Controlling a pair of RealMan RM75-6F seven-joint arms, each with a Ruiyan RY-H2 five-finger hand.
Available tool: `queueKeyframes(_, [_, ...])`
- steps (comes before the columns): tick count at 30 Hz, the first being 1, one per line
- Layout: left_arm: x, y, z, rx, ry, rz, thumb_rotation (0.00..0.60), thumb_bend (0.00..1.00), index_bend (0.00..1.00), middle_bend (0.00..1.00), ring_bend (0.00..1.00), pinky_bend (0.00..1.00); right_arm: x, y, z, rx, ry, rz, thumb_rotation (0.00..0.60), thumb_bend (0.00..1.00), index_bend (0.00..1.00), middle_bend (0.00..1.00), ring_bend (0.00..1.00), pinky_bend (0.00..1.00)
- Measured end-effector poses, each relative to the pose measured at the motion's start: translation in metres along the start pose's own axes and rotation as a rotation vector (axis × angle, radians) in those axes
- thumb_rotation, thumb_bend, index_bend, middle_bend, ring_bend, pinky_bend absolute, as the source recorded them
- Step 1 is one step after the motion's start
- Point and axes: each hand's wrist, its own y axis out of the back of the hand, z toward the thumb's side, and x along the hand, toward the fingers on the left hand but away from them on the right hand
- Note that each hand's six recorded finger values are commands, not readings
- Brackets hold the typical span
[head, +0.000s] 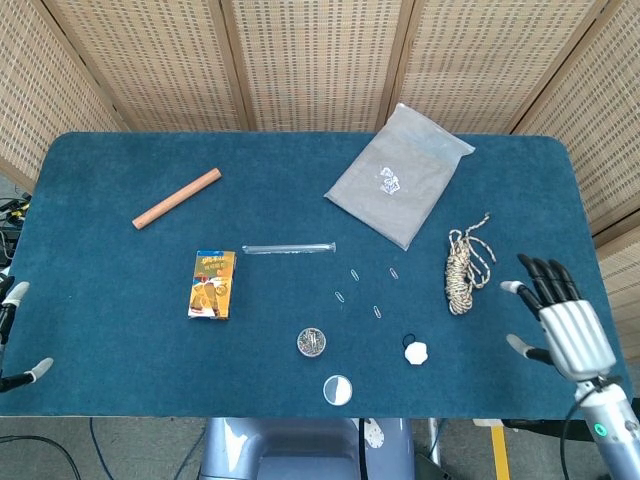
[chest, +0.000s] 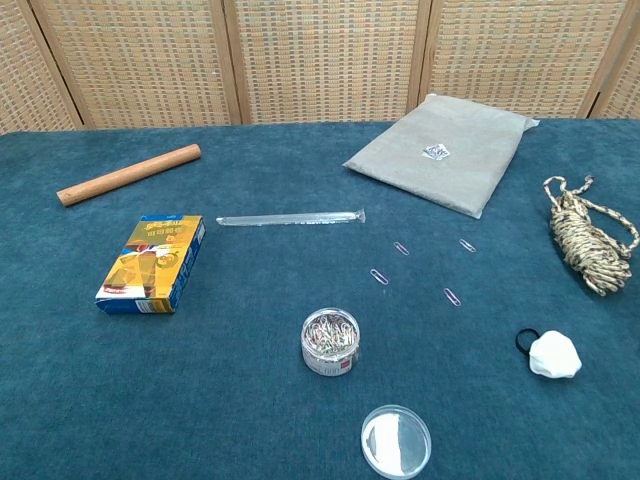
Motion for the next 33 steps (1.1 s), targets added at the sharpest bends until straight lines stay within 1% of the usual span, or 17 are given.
queueKeyframes(2, [0.002, -0.003, 0.001, 0.009, 0.0, -0.006, 0.6, 0.0, 0.0, 0.0, 0.0, 0.0, -0.015, -0.002, 0.007, 0.0, 0.032, 0.017, 0.6, 0.12, 0.33, 0.0, 0.0, 0.0])
queueKeyframes(5, [0.006, -0.007, 0.002, 0.022, 0.003, -0.014, 0.6, 0.0, 0.0, 0.0, 0.0, 0.0, -0.044, -0.013, 0.02, 0.004, 0.074, 0.071, 0.6, 0.25, 0.35, 0.0, 0.0, 0.0])
queueKeyframes(6, [0.008, -0.009, 0.002, 0.025, 0.006, -0.018, 0.6, 0.0, 0.0, 0.0, 0.0, 0.0, -0.056, -0.019, 0.025, 0.004, 0.083, 0.103, 0.6, 0.3, 0.35, 0.0, 0.0, 0.0])
queueKeyframes(8, [0.01, -0.011, 0.002, 0.026, 0.012, -0.023, 0.6, 0.0, 0.0, 0.0, 0.0, 0.0, -0.073, -0.031, 0.031, 0.003, 0.089, 0.157, 0.6, 0.37, 0.35, 0.0, 0.0, 0.0])
queueKeyframes(10, [0.012, -0.012, 0.001, 0.027, 0.017, -0.026, 0.6, 0.0, 0.0, 0.0, 0.0, 0.0, -0.092, -0.044, 0.038, 0.0, 0.09, 0.22, 0.6, 0.47, 0.35, 0.0, 0.0, 0.0])
queueKeyframes(12, [0.014, -0.014, 0.0, 0.027, 0.025, -0.034, 0.6, 0.0, 0.0, 0.0, 0.0, 0.0, -0.11, -0.058, 0.045, 0.003, 0.087, 0.272, 0.6, 0.55, 0.35, 0.0, 0.0, 0.0])
queueKeyframes(16, [0.019, -0.018, -0.001, 0.032, 0.032, -0.048, 0.6, 0.0, 0.0, 0.0, 0.0, 0.0, -0.138, -0.079, 0.059, 0.029, 0.086, 0.328, 0.6, 0.68, 0.35, 0.0, 0.0, 0.0])
queueKeyframes(19, [0.022, -0.021, 0.0, 0.037, 0.035, -0.057, 0.6, 0.0, 0.0, 0.0, 0.0, 0.0, -0.151, -0.095, 0.068, 0.045, 0.081, 0.359, 0.6, 0.72, 0.35, 0.0, 0.0, 0.0])
queueKeyframes(22, [0.024, -0.022, 0.0, 0.039, 0.037, -0.062, 0.6, 0.0, 0.0, 0.0, 0.0, 0.0, -0.159, -0.109, 0.075, 0.065, 0.082, 0.382, 0.6, 0.75, 0.35, 0.0, 0.0, 0.0])
queueKeyframes(29, [0.027, -0.027, 0.001, 0.04, 0.036, -0.077, 0.6, 0.0, 0.0, 0.0, 0.0, 0.0, -0.168, -0.134, 0.089, 0.107, 0.091, 0.409, 0.6, 0.75, 0.35, 0.0, 0.0, 0.0])
queueKeyframes(33, [0.028, -0.024, 0.004, 0.027, 0.032, -0.07, 0.6, 0.0, 0.0, 0.0, 0.0, 0.0, -0.175, -0.144, 0.087, 0.144, 0.067, 0.416, 0.6, 0.75, 0.35, 0.0, 0.0, 0.0])
